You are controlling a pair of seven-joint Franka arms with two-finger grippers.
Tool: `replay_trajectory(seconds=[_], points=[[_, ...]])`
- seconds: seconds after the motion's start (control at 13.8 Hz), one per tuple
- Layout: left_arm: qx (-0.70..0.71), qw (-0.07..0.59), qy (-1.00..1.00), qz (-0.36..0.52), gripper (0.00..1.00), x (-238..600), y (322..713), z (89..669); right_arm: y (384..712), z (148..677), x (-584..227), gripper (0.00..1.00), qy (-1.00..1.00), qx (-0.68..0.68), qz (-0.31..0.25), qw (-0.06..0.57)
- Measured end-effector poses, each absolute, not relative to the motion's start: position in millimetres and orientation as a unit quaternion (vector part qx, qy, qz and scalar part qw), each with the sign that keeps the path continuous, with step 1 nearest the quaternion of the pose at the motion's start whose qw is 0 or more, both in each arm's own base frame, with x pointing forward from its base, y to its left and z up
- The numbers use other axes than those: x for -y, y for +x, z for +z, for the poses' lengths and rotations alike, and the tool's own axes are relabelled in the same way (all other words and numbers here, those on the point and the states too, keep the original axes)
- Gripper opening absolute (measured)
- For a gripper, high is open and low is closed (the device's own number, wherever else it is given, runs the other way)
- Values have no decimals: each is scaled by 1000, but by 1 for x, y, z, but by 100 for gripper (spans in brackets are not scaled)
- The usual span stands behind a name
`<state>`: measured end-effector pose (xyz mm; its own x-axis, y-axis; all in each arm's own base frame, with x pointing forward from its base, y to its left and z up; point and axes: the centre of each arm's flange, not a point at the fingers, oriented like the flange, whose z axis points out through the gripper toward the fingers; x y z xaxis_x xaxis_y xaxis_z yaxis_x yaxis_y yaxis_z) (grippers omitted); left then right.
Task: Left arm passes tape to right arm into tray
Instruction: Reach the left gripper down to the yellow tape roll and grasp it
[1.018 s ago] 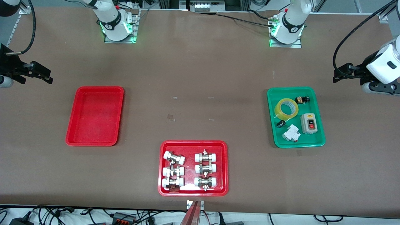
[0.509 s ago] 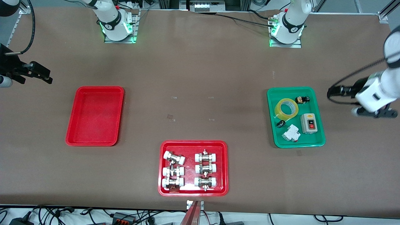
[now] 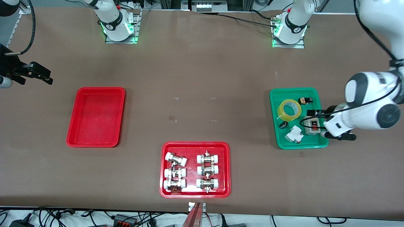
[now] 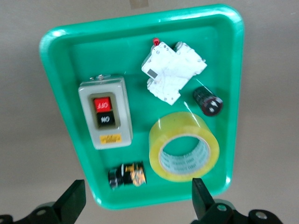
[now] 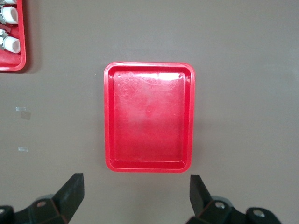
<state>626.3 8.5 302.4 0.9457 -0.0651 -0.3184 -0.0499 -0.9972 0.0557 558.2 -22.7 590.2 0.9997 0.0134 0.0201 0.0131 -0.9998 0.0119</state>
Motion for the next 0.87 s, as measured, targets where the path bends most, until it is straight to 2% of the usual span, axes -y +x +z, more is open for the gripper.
replay_trajectory(seconds=[0.36,0.87], points=[[5,20,986,-166,100,-4,585,226,558,590,23,100,1000,-7,10,6],[-65,-4,981,-181,100,54,569,217,558,590,23,100,1000,-7,10,6]])
